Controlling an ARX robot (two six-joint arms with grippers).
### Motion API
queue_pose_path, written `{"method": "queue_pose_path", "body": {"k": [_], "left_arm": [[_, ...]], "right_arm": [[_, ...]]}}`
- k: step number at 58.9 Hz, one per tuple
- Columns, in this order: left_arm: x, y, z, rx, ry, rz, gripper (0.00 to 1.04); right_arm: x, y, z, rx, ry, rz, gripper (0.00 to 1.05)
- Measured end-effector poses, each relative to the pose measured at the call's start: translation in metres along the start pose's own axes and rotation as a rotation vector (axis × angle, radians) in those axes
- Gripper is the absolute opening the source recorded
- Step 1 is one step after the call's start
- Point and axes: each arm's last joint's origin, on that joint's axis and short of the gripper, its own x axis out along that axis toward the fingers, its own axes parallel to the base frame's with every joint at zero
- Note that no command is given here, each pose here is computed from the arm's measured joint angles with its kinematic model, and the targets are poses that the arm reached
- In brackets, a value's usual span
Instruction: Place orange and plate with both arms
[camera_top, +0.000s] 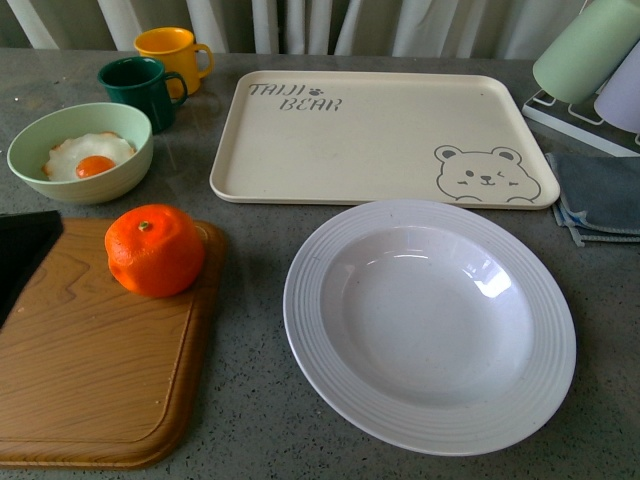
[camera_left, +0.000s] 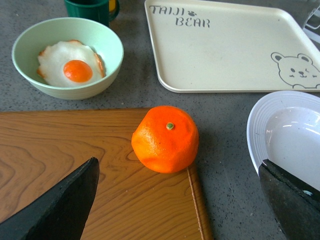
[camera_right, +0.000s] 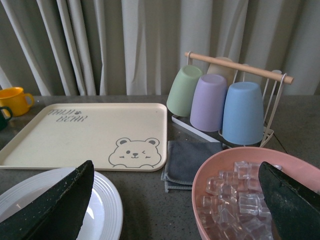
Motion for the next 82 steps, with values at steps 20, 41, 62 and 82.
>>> {"method": "queue_pose_path", "body": {"k": [20,41,62,82], "left_arm": [[0.051,-0.011,-0.007,0.036,0.055,-0.033,0.96],[0.075,-0.014,-0.013,0.062,0.089,-0.029,0.96],[0.085,-0.008,-0.021,0.086,0.108,-0.008,0.96],[0.100,-0.006,-0.024,0.099,0.114,0.017,0.96]], "right_arm": [[0.000,0.000,0.000,0.000,0.000,0.000,0.96],[0.000,0.000,0.000,0.000,0.000,0.000,0.96],[0.000,0.000,0.000,0.000,0.000,0.000,0.96],[0.000,0.000,0.000,0.000,0.000,0.000,0.96]]}}
